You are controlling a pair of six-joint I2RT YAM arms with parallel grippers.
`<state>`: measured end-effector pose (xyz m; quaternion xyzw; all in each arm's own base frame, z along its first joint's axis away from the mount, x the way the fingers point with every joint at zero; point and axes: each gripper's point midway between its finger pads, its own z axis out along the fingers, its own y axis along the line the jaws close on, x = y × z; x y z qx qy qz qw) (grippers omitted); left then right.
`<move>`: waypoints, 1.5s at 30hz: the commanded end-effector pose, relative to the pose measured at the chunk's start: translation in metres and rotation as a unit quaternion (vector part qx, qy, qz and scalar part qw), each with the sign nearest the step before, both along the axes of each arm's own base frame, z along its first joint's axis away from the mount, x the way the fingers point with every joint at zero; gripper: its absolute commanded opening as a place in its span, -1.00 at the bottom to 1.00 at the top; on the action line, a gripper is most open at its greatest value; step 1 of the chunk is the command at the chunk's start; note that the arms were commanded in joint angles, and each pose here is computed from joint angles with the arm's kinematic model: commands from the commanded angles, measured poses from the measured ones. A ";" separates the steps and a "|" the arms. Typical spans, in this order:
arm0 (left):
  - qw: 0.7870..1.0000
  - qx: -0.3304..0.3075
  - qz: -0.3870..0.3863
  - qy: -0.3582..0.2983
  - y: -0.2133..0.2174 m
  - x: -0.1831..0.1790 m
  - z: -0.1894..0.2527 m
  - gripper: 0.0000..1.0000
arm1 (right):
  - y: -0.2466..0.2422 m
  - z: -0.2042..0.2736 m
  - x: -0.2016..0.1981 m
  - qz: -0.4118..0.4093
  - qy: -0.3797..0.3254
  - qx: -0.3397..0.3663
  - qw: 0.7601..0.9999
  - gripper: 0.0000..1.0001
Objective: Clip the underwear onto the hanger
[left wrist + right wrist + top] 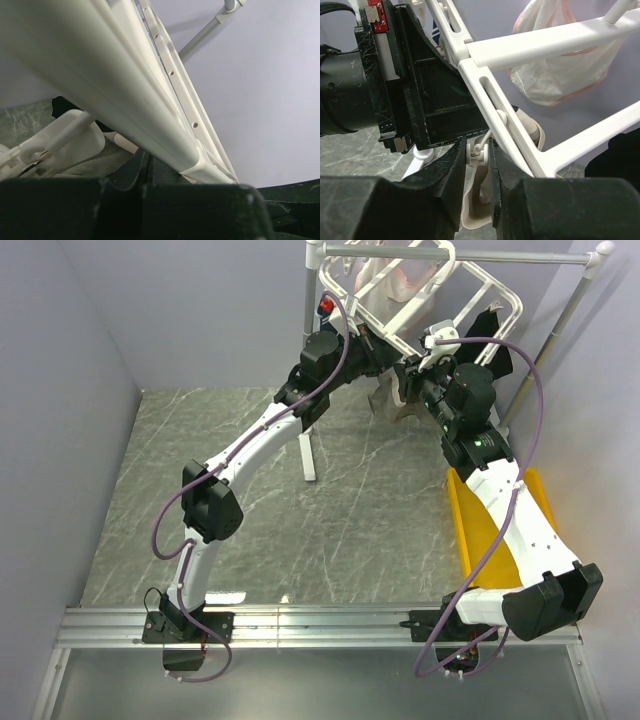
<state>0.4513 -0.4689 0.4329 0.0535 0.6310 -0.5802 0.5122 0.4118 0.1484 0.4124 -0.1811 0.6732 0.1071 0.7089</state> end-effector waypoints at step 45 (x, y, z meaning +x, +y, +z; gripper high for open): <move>0.993 -0.060 -0.031 -0.097 0.000 -0.039 0.063 -0.99 | 0.012 0.005 -0.053 0.133 0.045 0.032 0.990 0.46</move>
